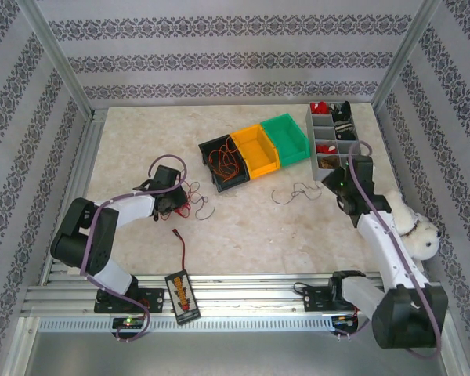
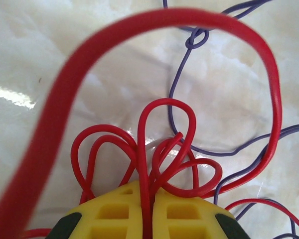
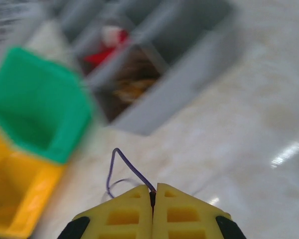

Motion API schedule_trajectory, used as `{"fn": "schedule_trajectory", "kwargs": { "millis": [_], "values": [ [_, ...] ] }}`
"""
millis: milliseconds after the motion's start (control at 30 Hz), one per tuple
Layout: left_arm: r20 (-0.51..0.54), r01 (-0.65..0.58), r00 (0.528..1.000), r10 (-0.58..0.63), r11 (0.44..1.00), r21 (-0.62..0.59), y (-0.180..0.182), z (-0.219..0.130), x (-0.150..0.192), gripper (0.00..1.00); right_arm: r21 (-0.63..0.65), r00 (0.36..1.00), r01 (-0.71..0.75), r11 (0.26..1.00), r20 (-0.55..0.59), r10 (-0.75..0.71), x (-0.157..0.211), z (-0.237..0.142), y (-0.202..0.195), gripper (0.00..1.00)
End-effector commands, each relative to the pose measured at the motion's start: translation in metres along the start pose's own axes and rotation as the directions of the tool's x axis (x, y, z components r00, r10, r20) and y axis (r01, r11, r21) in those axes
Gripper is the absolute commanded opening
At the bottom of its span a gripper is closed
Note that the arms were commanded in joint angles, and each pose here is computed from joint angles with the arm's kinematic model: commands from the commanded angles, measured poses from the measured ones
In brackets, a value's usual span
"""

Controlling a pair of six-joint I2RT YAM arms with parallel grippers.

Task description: Untangle the cables

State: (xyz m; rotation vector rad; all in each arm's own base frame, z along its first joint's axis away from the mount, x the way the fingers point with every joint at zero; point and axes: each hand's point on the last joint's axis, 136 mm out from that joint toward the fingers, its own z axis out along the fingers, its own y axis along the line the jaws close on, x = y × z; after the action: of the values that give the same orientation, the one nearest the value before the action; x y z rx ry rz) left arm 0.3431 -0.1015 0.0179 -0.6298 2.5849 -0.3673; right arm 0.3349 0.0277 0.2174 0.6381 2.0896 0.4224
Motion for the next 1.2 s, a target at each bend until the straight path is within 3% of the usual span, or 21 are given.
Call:
{"fn": "schedule_trajectory", "kwargs": {
  "millis": [0,233,600,767,967,1167],
  "values": [
    [-0.15,0.004,0.988,-0.03,0.986,-0.165,0.05,0.018,0.043,0.0,-0.16,0.986,0.143,0.977,0.112,-0.126,-0.035,-0.033,0.065,0.0],
    [-0.152,0.004,0.988,-0.029,0.987,-0.16,0.049,0.019,0.044,0.0,-0.261,0.962,0.241,0.935,0.194,-0.194,-0.074,-0.033,0.141,0.0],
    [-0.138,0.007,0.99,-0.03,0.986,-0.166,0.053,0.015,0.044,0.0,-0.23,0.949,0.297,0.927,0.178,-0.26,-0.084,0.055,0.191,0.0],
    [-0.146,-0.001,0.989,-0.024,0.986,-0.168,0.052,0.017,0.045,0.0,-0.185,0.932,0.36,0.914,0.107,-0.345,-0.053,0.102,0.196,0.0],
    [-0.159,-0.007,0.987,-0.02,0.986,-0.167,0.052,0.019,0.046,0.0,-0.106,0.931,0.358,0.928,-0.036,-0.364,-0.005,0.161,0.173,0.0],
    [-0.163,-0.016,0.987,-0.012,0.986,-0.167,0.051,0.02,0.045,0.0,-0.122,0.907,0.352,0.928,-0.201,-0.371,0.047,0.195,0.161,0.02]
  ]
}}
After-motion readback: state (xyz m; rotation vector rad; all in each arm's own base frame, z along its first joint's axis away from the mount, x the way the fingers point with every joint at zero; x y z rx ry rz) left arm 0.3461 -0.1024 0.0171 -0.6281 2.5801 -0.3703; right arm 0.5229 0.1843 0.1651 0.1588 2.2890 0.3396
